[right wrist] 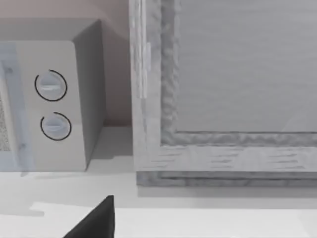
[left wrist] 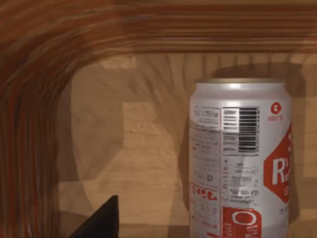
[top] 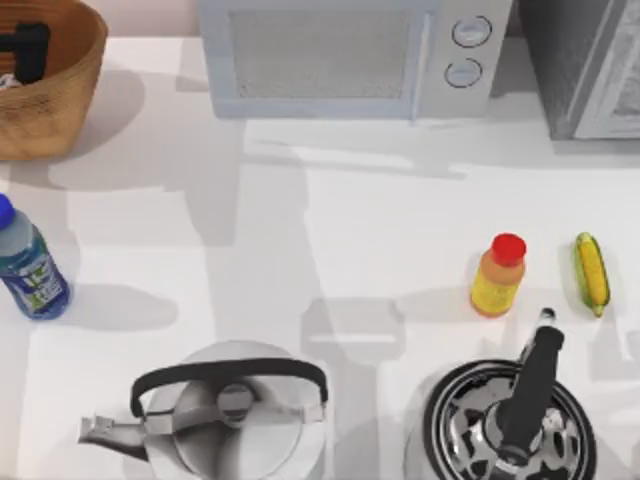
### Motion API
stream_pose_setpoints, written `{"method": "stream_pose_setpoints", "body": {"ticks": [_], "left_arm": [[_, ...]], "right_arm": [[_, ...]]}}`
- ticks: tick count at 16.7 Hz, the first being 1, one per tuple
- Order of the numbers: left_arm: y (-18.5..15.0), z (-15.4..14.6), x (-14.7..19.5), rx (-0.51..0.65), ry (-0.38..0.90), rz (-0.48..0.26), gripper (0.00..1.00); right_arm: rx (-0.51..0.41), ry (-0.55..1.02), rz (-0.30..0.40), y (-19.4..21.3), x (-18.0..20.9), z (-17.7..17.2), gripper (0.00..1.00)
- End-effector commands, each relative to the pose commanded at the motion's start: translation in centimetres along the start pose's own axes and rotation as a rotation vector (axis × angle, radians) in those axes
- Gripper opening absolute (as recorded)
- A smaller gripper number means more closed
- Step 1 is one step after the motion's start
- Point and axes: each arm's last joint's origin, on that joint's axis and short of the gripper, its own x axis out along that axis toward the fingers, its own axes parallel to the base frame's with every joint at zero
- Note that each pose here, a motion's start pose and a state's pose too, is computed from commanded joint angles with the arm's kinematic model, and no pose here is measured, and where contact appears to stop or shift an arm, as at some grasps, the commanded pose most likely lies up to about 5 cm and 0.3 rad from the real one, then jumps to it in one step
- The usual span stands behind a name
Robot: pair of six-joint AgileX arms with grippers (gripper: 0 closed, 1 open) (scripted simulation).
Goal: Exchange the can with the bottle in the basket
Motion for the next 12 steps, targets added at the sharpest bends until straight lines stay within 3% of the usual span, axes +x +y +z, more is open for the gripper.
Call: {"method": "stream_pose_setpoints", "body": {"ticks": [5,12], "left_arm": [[-0.3,0.1,0.3,0.005,0.001,-0.002,1.0],[0.0,0.0,6.0,0.0,0.0,0.0,1.0]], "right_arm": [[0.0,0.0,0.0,0.0,0.0,0.0,1.0],[0.0,0.0,0.0,0.0,0.0,0.0,1.0]]}}
